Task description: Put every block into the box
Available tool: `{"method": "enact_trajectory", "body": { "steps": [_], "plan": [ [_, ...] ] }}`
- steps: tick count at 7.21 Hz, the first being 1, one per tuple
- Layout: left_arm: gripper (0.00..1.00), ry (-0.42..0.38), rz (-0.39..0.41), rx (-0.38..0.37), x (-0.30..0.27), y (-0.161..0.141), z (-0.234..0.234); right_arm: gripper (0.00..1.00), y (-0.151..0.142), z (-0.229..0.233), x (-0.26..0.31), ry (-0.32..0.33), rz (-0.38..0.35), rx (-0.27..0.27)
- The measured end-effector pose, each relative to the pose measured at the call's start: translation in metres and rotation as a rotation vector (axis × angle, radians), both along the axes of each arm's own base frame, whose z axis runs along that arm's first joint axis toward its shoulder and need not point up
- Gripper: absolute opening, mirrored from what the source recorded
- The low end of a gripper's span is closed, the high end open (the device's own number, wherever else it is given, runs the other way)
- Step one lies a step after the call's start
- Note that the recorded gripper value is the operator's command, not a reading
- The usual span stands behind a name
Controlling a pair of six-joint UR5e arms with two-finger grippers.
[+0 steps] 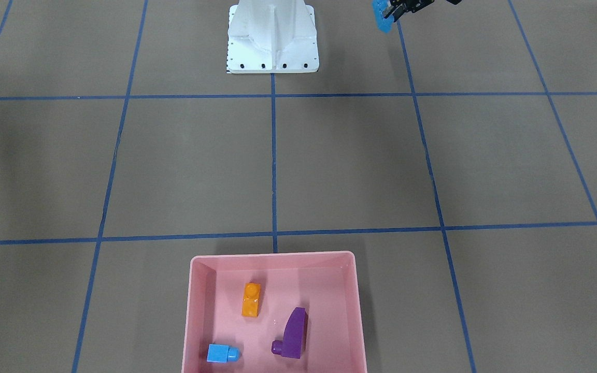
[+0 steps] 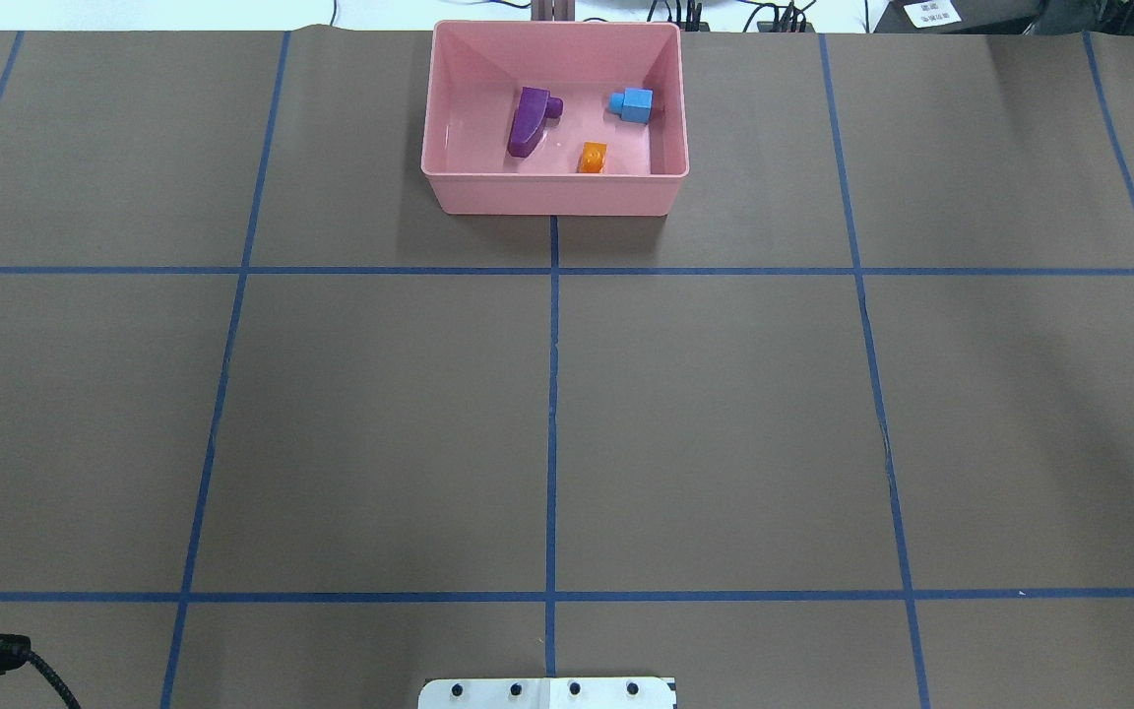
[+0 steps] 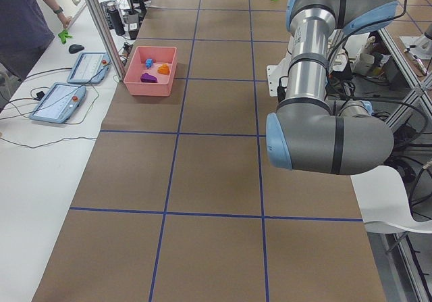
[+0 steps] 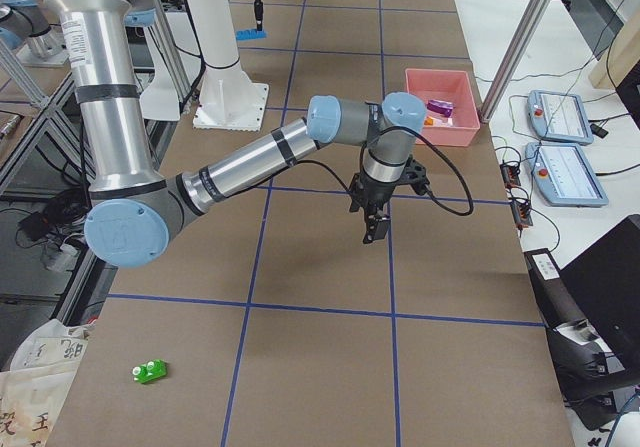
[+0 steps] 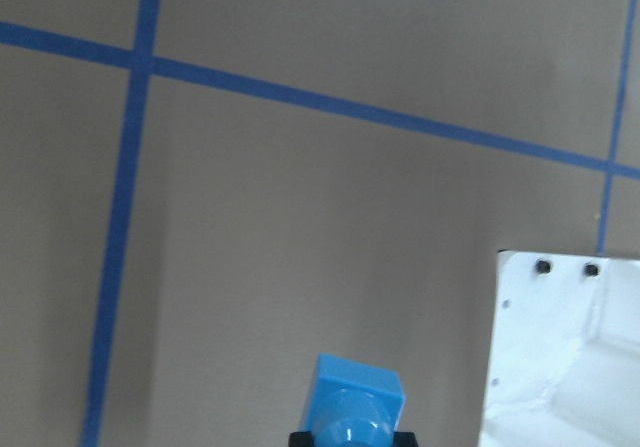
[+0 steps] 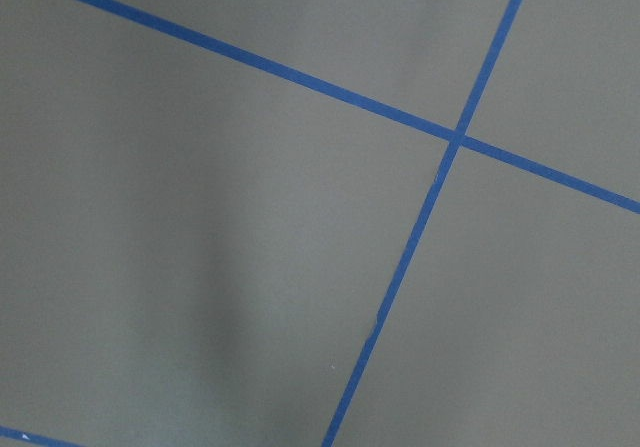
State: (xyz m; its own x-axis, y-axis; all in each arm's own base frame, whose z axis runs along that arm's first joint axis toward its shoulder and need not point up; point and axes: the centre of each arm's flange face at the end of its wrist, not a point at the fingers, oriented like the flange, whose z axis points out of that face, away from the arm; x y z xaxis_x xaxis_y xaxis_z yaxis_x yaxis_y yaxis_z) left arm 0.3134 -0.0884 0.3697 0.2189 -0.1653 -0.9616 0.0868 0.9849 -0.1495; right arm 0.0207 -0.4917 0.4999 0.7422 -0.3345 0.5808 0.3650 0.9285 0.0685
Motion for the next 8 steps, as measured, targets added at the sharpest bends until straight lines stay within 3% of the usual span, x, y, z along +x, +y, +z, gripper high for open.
{"method": "enact_trajectory", "body": {
  "steps": [3,8],
  "plan": [
    [0.0,0.059,-0.112,-0.03,0.004,-0.064,-0.008,1.0,0.055,0.061,0.009,-0.005,-0.021,0.025],
    [0.0,0.141,-0.318,-0.051,0.018,-0.212,-0.04,1.0,0.126,0.101,0.019,-0.022,-0.009,-0.04]
  ]
}}
